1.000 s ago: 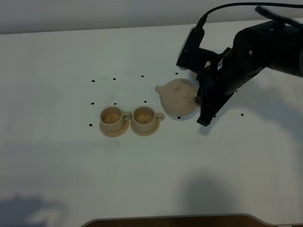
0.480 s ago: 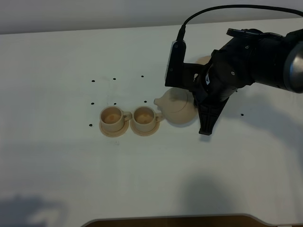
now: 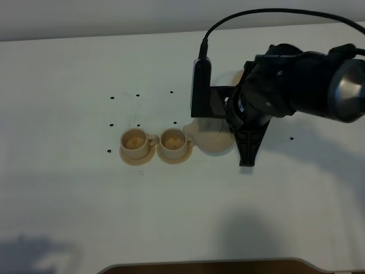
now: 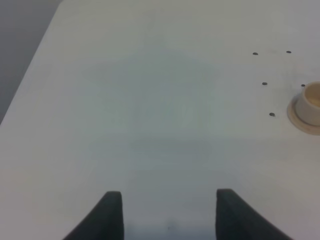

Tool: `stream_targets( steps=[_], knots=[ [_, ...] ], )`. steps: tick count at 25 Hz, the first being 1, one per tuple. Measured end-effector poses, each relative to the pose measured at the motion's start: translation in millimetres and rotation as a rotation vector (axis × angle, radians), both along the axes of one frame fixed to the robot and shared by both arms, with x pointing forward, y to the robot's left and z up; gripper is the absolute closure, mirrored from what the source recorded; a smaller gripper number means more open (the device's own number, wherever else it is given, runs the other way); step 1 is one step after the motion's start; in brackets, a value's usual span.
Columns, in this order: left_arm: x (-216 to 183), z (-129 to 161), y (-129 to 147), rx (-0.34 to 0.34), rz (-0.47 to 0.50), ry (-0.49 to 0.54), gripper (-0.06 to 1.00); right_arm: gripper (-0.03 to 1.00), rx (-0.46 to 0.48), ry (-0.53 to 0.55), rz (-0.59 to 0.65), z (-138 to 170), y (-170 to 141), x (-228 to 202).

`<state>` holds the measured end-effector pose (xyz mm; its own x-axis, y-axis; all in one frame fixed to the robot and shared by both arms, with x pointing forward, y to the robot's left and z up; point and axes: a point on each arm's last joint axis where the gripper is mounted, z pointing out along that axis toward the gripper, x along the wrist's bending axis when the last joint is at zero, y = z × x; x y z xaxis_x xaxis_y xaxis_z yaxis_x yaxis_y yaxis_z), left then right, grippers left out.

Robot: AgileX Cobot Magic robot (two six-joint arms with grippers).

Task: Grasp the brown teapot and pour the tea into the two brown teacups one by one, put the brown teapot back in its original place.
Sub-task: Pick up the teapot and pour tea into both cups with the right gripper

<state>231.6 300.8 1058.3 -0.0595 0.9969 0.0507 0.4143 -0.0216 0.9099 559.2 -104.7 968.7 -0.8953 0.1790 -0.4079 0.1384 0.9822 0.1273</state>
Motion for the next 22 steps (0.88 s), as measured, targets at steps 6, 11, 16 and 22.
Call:
stream_targets(
  steps=[6, 11, 16, 22],
  knots=[
    [0, 0, 0, -0.001, 0.001, 0.000, 0.49, 0.85, -0.055, -0.005, -0.001, -10, 4, 0],
    [0, 0, 0, -0.001, 0.001, 0.000, 0.49, 0.85, -0.087, -0.009, 0.006, -4, 9, -1],
    [0, 0, 0, -0.001, 0.001, 0.000, 0.49, 0.85, -0.100, -0.030, 0.045, 0, 19, -5],
    [0, 0, 0, -0.001, 0.001, 0.000, 0.49, 0.85, -0.123, -0.050, 0.079, 1, 23, -7]
  ],
)
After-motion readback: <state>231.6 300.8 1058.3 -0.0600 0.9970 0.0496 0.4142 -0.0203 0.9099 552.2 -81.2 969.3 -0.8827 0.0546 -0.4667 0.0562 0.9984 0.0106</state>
